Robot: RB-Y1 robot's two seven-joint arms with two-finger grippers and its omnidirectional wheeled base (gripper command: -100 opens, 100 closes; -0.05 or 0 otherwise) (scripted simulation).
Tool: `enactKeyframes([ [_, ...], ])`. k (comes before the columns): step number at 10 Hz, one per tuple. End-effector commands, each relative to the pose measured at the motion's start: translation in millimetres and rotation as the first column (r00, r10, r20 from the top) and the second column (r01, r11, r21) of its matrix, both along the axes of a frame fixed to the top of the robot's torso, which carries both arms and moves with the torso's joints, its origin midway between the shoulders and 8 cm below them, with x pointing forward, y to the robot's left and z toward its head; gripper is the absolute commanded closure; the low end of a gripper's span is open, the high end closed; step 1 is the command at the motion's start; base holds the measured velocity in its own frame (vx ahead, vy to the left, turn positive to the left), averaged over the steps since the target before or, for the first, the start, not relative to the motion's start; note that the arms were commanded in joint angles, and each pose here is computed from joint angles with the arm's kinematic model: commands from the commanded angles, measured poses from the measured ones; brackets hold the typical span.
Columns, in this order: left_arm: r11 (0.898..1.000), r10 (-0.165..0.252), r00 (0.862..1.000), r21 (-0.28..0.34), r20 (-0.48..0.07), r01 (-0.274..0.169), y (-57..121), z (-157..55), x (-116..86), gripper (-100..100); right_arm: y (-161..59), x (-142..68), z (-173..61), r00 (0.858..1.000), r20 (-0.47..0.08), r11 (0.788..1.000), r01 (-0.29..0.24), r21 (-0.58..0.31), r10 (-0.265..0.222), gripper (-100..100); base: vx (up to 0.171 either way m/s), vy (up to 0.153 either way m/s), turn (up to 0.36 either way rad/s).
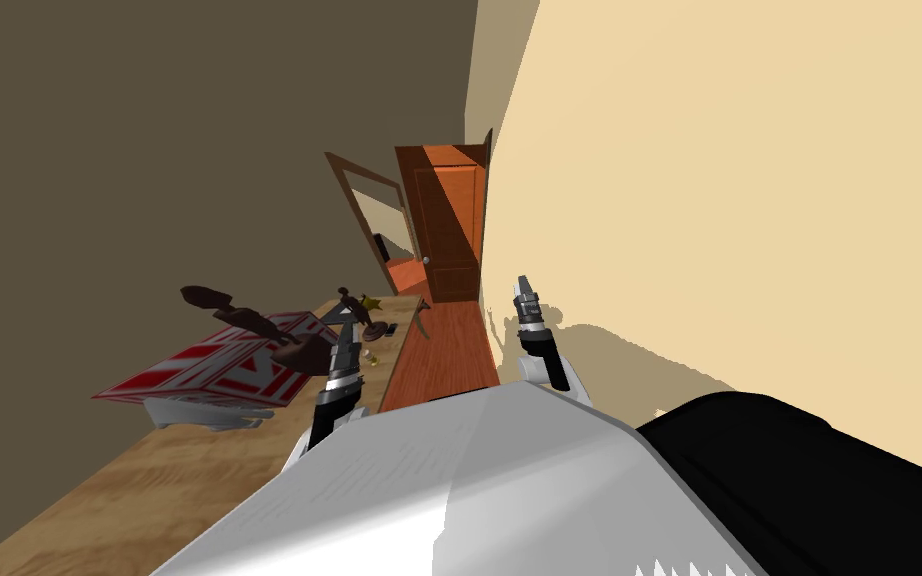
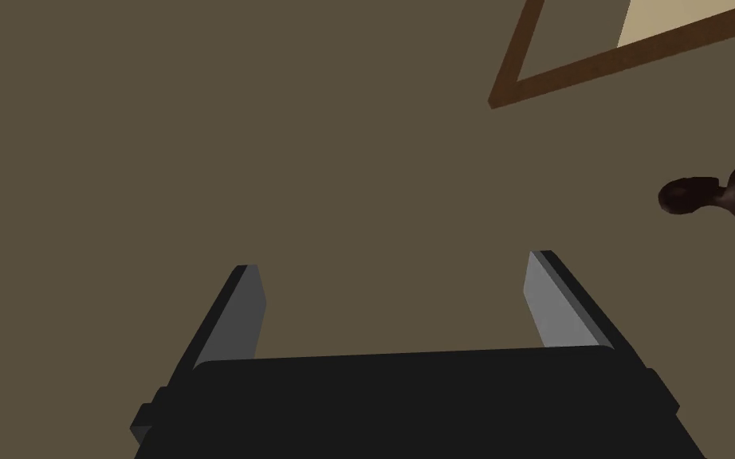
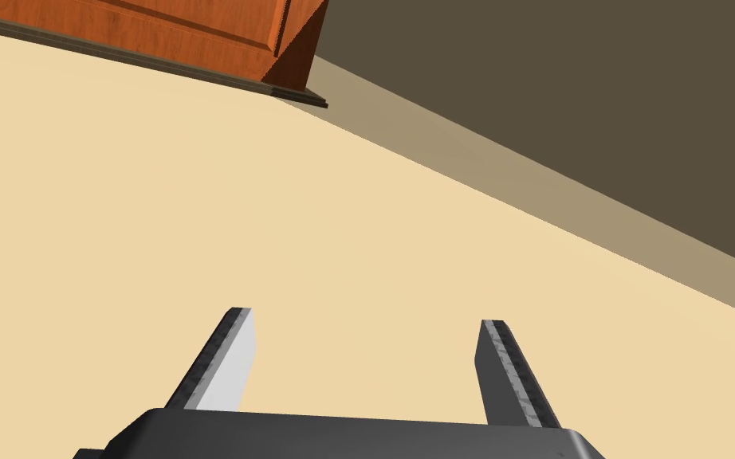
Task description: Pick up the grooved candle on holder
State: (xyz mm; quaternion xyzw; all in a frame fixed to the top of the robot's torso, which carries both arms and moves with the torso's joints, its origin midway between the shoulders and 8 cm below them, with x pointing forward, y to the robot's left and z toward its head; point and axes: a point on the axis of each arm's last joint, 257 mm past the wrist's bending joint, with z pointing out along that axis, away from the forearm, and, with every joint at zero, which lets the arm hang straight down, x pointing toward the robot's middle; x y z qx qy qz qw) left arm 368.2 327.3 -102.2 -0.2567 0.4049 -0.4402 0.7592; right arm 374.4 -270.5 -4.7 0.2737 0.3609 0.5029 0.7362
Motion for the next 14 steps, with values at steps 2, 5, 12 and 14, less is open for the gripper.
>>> enactKeyframes([
  [2, 0.999, 0.023, 0.998, 0.043, -0.05, -0.021, 6.8, -30, 2, -100, 0, 0, 0, 1.0, 0.0, 1.0, 0.0, 0.0, 0.0, 0, 0.014, -0.002, -0.008],
  [5, 0.997, 0.045, 0.993, 0.069, -0.11, -0.038, 15.4, -63, 2, -100, 0, 0, 0, 1.0, 0.0, 1.0, 0.0, 0.0, 0.0, 0, 0.018, -0.003, -0.007],
  [12, 0.986, 0.097, 0.973, 0.154, -0.211, -0.065, 32.4, -125, -5, -100, 0, 0, 0, 1.0, 0.0, 1.0, 0.0, 0.0, 0.0, 0, 0.025, -0.002, -0.006],
  [14, 0.981, 0.112, 0.967, 0.182, -0.23, -0.07, 36.4, -139, -8, -100, 0, 0, 0, 1.0, 0.0, 1.0, 0.0, 0.0, 0.0, 0, 0.017, 0.003, -0.004],
])
